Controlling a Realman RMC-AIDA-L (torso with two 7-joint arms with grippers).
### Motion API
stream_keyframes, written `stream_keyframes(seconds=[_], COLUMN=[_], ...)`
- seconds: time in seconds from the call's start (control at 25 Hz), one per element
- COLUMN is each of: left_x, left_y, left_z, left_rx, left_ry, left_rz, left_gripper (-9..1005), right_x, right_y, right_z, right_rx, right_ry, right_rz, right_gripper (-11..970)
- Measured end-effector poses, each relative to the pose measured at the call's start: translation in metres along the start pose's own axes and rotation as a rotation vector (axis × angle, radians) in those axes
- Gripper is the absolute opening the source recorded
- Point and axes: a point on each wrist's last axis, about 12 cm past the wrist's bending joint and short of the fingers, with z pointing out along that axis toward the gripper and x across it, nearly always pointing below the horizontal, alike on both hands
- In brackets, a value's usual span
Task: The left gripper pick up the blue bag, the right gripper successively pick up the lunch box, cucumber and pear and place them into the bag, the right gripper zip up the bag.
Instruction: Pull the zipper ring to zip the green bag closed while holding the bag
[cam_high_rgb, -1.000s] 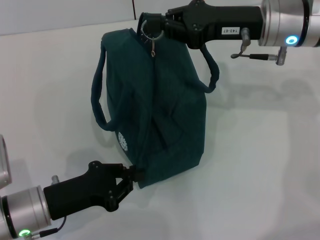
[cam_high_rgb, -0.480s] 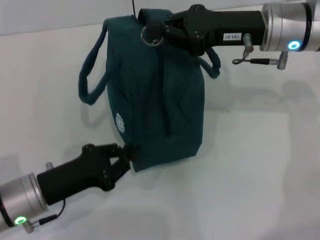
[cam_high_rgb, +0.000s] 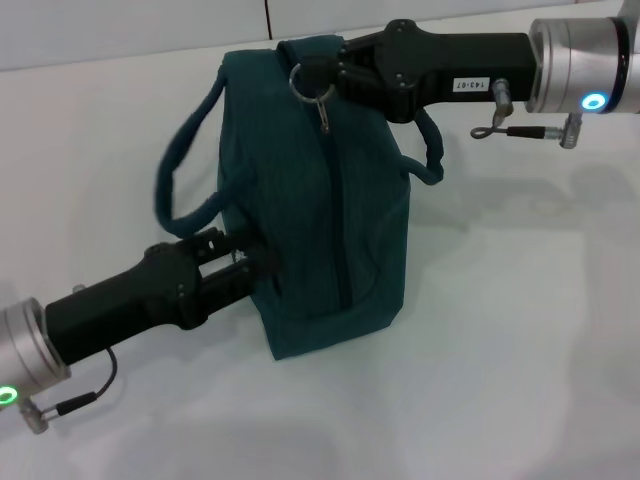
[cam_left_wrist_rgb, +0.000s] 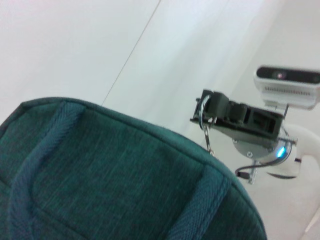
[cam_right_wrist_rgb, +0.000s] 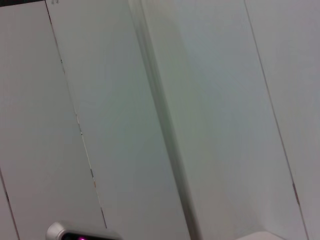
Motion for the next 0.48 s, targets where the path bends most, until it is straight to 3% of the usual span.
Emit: stream_keyframes(seconds=[0.48], left_x=[-0.014], left_y=[0.002], left_z=[0.017], left_rx=[0.018], left_ry=[0.023], left_rz=[-0.084], left_gripper=[665], right_x=[0.003], right_y=[0.001], right_z=[-0.002], right_rx=[0.000], right_ry=[0.000], right_rz=[-0.013], right_gripper=[13])
